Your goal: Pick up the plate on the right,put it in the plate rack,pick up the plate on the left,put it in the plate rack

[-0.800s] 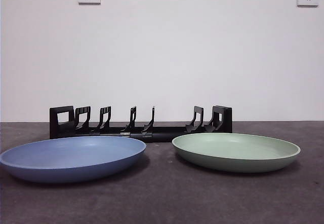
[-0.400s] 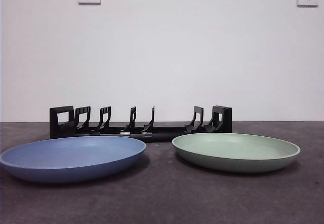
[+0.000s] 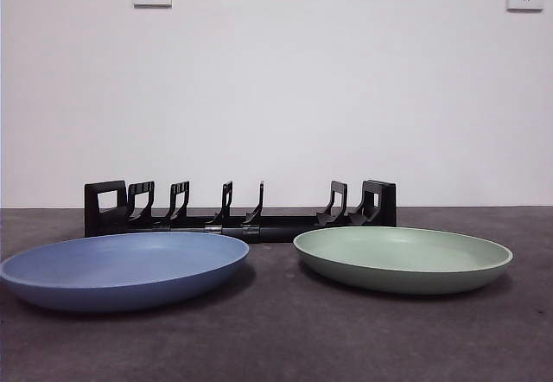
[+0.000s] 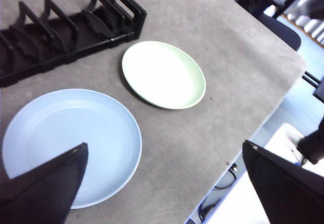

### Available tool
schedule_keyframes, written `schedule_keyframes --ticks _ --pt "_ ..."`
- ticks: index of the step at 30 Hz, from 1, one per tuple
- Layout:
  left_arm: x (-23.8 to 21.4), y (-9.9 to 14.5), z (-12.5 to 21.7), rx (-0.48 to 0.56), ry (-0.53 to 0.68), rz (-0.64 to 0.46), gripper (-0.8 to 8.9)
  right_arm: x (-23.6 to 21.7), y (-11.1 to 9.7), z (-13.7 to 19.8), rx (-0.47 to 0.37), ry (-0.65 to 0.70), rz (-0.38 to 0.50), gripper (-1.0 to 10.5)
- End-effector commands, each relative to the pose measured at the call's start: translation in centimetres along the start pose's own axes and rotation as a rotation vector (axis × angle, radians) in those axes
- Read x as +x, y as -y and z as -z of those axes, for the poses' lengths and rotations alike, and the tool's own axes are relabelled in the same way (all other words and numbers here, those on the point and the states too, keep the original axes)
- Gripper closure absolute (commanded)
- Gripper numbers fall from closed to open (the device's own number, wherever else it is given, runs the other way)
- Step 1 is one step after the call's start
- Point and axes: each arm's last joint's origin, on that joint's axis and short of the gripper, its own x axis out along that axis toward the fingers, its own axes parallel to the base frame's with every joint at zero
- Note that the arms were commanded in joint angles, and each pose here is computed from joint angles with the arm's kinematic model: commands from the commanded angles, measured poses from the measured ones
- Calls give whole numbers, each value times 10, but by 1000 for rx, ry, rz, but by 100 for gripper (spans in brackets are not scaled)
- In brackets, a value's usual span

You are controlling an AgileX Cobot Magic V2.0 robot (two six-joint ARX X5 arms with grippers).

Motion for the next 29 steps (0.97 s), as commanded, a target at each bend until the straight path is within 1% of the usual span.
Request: schedule_keyframes --ticks 1,8,12,17,19,24,29 --pt "5 -3 -3 23 -8 27 208 18 12 -10 33 -35 10 381" --pt "19 -10 -10 28 -27 53 208 78 52 -26 135 -174 44 381" --pt "25 -10 -13 42 -31 70 208 116 74 -25 191 -262 40 383" --pt "28 -10 -16 63 -26 85 207 155 94 -18 229 -368 58 383" --pt "29 -9 -17 71 -22 89 207 168 99 -14 235 -399 59 383" --pt "31 -9 -18 79 -19 92 208 199 102 -7 220 -458 51 384" --pt "31 -10 -18 76 -22 91 207 220 100 -1 177 -496 97 384"
